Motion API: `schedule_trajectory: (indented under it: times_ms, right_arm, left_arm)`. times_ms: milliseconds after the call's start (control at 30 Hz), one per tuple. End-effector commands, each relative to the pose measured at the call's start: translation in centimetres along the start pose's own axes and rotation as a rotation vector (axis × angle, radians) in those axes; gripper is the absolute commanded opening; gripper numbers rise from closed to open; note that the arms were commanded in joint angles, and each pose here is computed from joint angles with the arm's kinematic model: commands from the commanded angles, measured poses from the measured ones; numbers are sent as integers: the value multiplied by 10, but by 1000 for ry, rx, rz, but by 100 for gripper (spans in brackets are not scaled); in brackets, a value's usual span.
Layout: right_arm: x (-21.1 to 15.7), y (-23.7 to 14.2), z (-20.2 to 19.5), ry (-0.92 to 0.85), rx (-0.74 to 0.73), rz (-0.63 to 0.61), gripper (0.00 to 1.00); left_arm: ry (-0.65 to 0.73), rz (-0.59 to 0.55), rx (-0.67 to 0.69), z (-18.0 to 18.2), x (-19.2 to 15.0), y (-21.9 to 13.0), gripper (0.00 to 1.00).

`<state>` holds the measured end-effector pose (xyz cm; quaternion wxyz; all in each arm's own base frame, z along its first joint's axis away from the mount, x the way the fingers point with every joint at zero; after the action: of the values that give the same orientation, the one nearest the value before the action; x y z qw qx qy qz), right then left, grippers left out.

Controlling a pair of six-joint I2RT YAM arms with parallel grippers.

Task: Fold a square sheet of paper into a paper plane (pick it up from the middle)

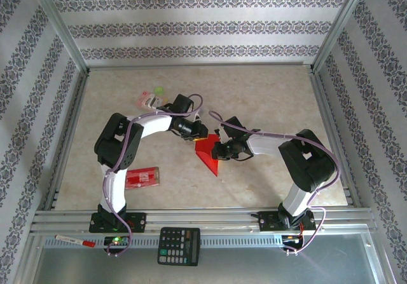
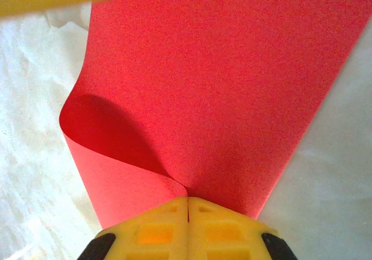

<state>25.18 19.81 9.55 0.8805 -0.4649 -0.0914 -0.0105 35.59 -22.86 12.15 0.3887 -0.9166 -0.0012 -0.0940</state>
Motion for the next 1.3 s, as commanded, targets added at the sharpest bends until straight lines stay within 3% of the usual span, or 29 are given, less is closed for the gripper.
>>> schedule_trajectory:
  times_ms: [0, 133, 267, 500, 900, 1267]
  right_arm:
    - [-22, 10, -23, 75, -121, 76, 1]
    - [-20, 10, -22, 86, -118, 68, 1]
    - [-20, 11, -23, 96, -120, 67, 1]
    - [-22, 11, -26, 109, -133, 68, 1]
    - [-23, 10, -27, 110, -138, 63, 0]
    - [-24, 10, -28, 108, -138, 66, 0]
  left_arm:
    - [19, -85, 38, -17, -3, -35, 23]
    - [-32, -150, -34, -21, -34, -52, 11]
    - [-60, -138, -126, -28, -75, -49, 2]
    - [-54, -74, -237, -48, -122, -22, 0]
    - [-45, 25, -247, -51, -135, 25, 0]
    - [-63, 46, -217, -43, -140, 40, 0]
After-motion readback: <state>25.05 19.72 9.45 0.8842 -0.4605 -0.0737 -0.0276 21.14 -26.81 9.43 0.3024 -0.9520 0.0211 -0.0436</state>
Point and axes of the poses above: each hand's point on the last joint's axis, 136 mm out from that joint toward the fingers, its own y axis out along the fingers, its own z axis along the line the jaws close on, x = y × z, the point moved 10 cm from there along -y, back along the fingers, and after that the axes turned 2 degrees about y, right-handed, at the moved point
